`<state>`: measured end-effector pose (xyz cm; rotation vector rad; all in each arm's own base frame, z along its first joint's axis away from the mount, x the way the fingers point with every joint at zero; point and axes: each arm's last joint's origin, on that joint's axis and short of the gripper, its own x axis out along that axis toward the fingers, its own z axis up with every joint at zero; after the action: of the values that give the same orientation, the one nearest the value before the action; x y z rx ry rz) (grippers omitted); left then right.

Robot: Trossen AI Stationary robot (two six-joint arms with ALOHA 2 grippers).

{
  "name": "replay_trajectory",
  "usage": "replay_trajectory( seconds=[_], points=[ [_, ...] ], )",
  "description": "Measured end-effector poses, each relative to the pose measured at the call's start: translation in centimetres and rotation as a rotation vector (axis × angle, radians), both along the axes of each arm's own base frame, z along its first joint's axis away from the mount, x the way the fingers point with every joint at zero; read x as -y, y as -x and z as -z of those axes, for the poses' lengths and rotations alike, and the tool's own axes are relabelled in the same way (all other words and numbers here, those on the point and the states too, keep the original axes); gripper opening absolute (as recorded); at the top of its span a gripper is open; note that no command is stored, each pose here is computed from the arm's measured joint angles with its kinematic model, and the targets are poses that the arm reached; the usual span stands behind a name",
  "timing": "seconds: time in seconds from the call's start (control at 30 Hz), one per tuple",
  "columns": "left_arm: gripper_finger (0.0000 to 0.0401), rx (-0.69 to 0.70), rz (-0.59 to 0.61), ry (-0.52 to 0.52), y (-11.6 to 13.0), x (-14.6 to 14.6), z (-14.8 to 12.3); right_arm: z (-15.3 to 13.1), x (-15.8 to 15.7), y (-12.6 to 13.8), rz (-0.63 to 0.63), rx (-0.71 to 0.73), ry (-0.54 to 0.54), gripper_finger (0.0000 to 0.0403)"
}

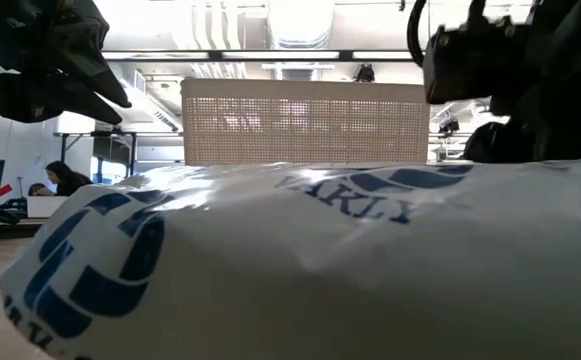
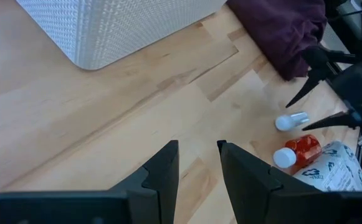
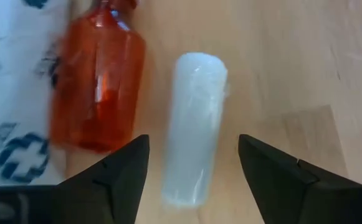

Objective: Pick & place medical supplies in basket/bin
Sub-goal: Put the white gauze into the white bin

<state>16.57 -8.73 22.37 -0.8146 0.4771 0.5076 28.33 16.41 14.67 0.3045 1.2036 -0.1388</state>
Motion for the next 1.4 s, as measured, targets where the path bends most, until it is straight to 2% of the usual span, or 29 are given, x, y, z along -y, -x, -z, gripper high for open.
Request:
replay_trajectory(
  seconds=[0.27,0.37,0.47,0.6,0.7,0.93,1.07,1.2,1.33,1.4],
  points=[
    [0.0102,-0.004,0.000,-0.002,0.0,0.0,0.0,1.2,-0.3,-1.4,0.014,-0.020,0.016,0.0211],
    [0.0102,-0.006,0.000,-0.003,0.0,0.0,0.1,1.1,0.3,-1.9,0.038,-0.017,0.012,0.0175],
    [0.0102,-0.008,0.004,0.001,0.0,0.0,0.1,0.7,1.5,-2.5,0.074,-0.008,0.010,0.0122],
    [0.0102,-0.018,0.020,0.016,0.0,0.0,0.1,-2.3,2.7,-3.4,0.087,0.070,-0.014,0.0054],
    [0.0102,-0.019,0.021,0.017,0.0,0.0,0.1,-5.9,3.8,-3.8,0.100,0.149,0.032,0.0033],
    [0.0102,-0.018,0.021,0.017,0.1,0.0,0.2,-19.0,10.0,-3.4,0.269,0.508,0.220,0.0044],
    [0.0102,-0.019,0.018,0.013,0.1,0.0,0.2,-23.9,15.9,-3.0,0.387,0.628,0.324,0.0050],
    [0.0102,-0.018,0.014,0.007,0.1,0.0,0.3,-24.1,22.2,-4.0,0.387,0.579,0.349,0.0067],
    [0.0103,-0.015,0.018,0.000,0.0,0.0,0.1,-22.2,26.5,-5.6,0.383,0.488,0.225,0.0125],
    [0.0107,-0.005,0.022,0.001,-0.1,0.1,-0.1,-21.4,27.7,-6.3,0.401,0.435,0.205,0.0161]
  ],
)
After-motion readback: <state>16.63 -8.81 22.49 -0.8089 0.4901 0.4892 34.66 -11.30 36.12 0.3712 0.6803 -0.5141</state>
